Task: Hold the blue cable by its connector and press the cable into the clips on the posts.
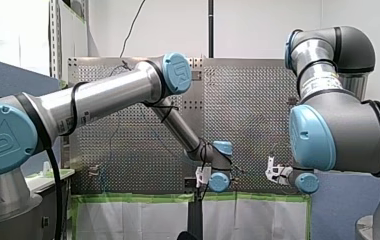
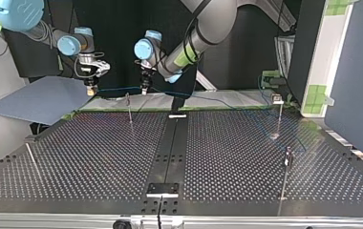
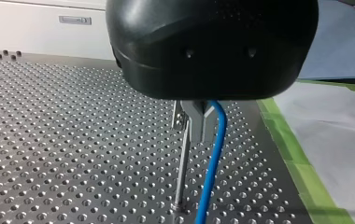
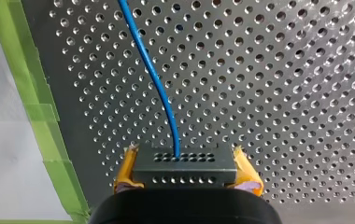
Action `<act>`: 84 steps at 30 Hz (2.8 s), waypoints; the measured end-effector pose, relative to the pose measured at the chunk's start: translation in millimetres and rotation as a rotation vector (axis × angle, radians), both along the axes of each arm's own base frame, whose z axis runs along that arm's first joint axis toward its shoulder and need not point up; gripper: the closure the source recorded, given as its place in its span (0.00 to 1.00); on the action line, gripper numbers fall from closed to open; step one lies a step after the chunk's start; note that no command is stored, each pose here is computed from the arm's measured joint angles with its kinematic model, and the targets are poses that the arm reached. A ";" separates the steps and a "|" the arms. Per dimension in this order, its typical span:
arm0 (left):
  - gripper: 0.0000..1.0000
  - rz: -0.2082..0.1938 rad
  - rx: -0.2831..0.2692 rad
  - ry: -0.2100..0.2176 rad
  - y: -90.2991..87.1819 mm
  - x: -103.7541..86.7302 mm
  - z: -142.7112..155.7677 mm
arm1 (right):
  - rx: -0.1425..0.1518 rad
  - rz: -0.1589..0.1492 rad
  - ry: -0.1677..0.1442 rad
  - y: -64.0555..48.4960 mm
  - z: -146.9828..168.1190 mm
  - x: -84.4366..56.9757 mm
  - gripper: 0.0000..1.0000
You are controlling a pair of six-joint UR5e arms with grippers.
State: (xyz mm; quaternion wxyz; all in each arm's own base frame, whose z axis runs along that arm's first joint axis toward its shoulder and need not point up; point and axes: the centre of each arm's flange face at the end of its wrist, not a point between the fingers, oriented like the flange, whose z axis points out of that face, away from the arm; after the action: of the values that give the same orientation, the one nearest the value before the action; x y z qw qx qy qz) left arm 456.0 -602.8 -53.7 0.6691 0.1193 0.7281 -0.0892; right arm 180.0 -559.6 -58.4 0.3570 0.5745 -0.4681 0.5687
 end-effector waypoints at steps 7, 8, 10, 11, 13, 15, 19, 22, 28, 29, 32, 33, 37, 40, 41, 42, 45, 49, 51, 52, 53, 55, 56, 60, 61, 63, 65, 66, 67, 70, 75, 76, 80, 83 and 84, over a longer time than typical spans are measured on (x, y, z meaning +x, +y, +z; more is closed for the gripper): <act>1.00 0.000 -0.009 -0.005 0.6 12.1 5.0 | 0.002 -0.007 -0.004 -3.9 0.7 -3.7 1.00; 1.00 0.000 -0.009 -0.004 1.6 14.6 4.1 | 0.001 -0.007 -0.004 -4.6 0.9 -4.0 1.00; 1.00 -0.003 -0.006 0.000 2.6 17.8 1.4 | 0.001 -0.007 -0.006 -5.9 1.4 -4.5 1.00; 1.00 -0.005 -0.003 0.004 2.8 19.0 -1.6 | 0.000 -0.008 -0.006 -6.4 1.5 -4.7 1.00; 1.00 -0.007 0.003 0.013 3.0 20.3 -6.9 | 0.000 -0.009 -0.007 -7.2 1.3 -5.4 1.00; 1.00 -0.007 0.008 0.025 3.2 22.0 -13.7 | 0.000 -0.010 -0.007 -7.7 1.3 -6.2 1.00; 1.00 -0.003 0.024 0.049 5.4 27.4 -28.5 | 0.000 -0.014 -0.008 -8.5 0.8 -7.9 1.00; 1.00 -0.003 0.027 0.055 6.2 34.4 -31.7 | 0.000 -0.014 -0.008 -9.8 -0.4 -8.3 1.00; 1.00 0.000 0.022 0.055 10.1 46.4 -30.2 | -0.002 -0.014 -0.008 -13.1 -1.3 -8.4 1.00; 1.00 0.001 0.021 0.054 10.8 48.4 -29.5 | -0.003 -0.014 -0.008 -13.7 -1.2 -8.4 1.00; 1.00 0.005 0.019 0.051 11.8 52.3 -27.7 | -0.007 -0.014 -0.008 -15.7 -0.3 -8.3 1.00; 1.00 0.006 0.019 0.051 12.1 53.0 -27.4 | -0.008 -0.014 -0.007 -16.2 0.0 -8.3 1.00; 1.00 0.007 0.020 0.053 12.9 54.9 -26.8 | -0.012 -0.014 -0.007 -18.0 0.8 -8.3 1.00; 1.00 0.009 0.020 0.053 13.2 56.9 -25.6 | -0.016 -0.013 -0.008 -20.2 1.8 -8.3 1.00; 1.00 0.009 0.018 0.051 13.1 58.2 -24.7 | -0.017 -0.013 -0.009 -20.9 1.9 -8.2 1.00; 1.00 0.008 0.016 0.050 12.8 59.4 -23.7 | -0.018 -0.013 -0.009 -21.4 2.1 -8.2 1.00; 1.00 0.007 0.008 0.041 11.1 64.7 -19.0 | -0.022 -0.013 -0.010 -23.4 2.9 -8.1 1.00; 1.00 -0.003 -0.007 0.029 8.0 72.0 -12.4 | -0.030 -0.010 -0.010 -26.5 4.3 -7.3 1.00; 1.00 -0.010 -0.012 0.026 7.0 74.7 -10.4 | -0.035 -0.007 -0.011 -28.6 5.3 -6.4 1.00; 1.00 -0.012 -0.013 0.025 6.8 75.5 -10.0 | -0.039 -0.004 -0.011 -30.2 6.3 -5.5 1.00; 1.00 -0.014 -0.015 0.024 6.6 76.5 -9.5 | -0.042 -0.002 -0.011 -31.5 7.1 -4.9 1.00; 1.00 -0.020 -0.018 0.024 5.9 77.3 -9.2 | -0.048 0.002 -0.012 -34.1 8.3 -3.7 1.00; 1.00 -0.025 -0.021 0.025 5.2 77.5 -10.0 | -0.050 0.004 -0.012 -35.3 8.9 -3.1 1.00; 1.00 -0.039 -0.019 0.039 0.3 75.8 -17.8 | -0.060 0.005 -0.012 -39.7 10.8 -2.3 1.00; 1.00 -0.042 -0.019 0.043 -1.3 74.8 -19.6 | -0.062 0.005 -0.012 -40.7 11.1 -2.1 1.00; 1.00 -0.045 -0.025 0.051 -5.2 73.9 -21.3 | -0.064 0.004 -0.012 -42.7 11.2 -2.1 1.00; 1.00 -0.043 -0.043 0.051 -8.0 77.0 -18.6 | -0.064 0.004 -0.013 -45.4 8.8 -2.2 1.00; 1.00 -0.040 -0.050 0.051 -8.0 78.9 -17.6 | -0.061 0.005 -0.013 -46.5 6.9 -2.1 1.00; 1.00 -0.036 -0.054 0.052 -7.0 80.6 -17.4 | -0.058 0.004 -0.012 -48.1 4.0 -2.4 1.00; 1.00 -0.021 -0.054 0.062 0.4 83.7 -21.8 | -0.042 0.000 -0.004 -52.2 -5.6 -4.0 1.00; 1.00 0.006 -0.049 0.071 16.8 94.9 -26.7 | -0.015 -0.002 0.006 -55.0 -22.2 -4.9 1.00; 1.00 0.010 -0.050 0.069 18.1 97.6 -25.8 | -0.014 -0.003 0.006 -57.0 -23.4 -5.0 1.00; 1.00 0.023 -0.059 0.059 22.4 108.1 -20.8 | -0.022 -0.003 0.003 -66.3 -21.3 -4.8 1.00; 1.00 0.027 -0.062 0.055 24.3 112.8 -18.7 | -0.032 -0.001 0.000 -74.6 -17.1 -4.2 1.00; 1.00 0.027 -0.062 0.054 24.6 113.7 -18.2 | -0.036 -0.001 0.000 -76.8 -16.0 -4.0 1.00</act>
State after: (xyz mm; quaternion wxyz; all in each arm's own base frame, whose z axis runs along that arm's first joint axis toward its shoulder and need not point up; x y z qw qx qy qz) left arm 569.7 -578.2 -71.9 0.6537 0.0861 0.7443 -0.1060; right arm 176.0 -636.4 -74.4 0.3673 0.5677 -0.4582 0.5769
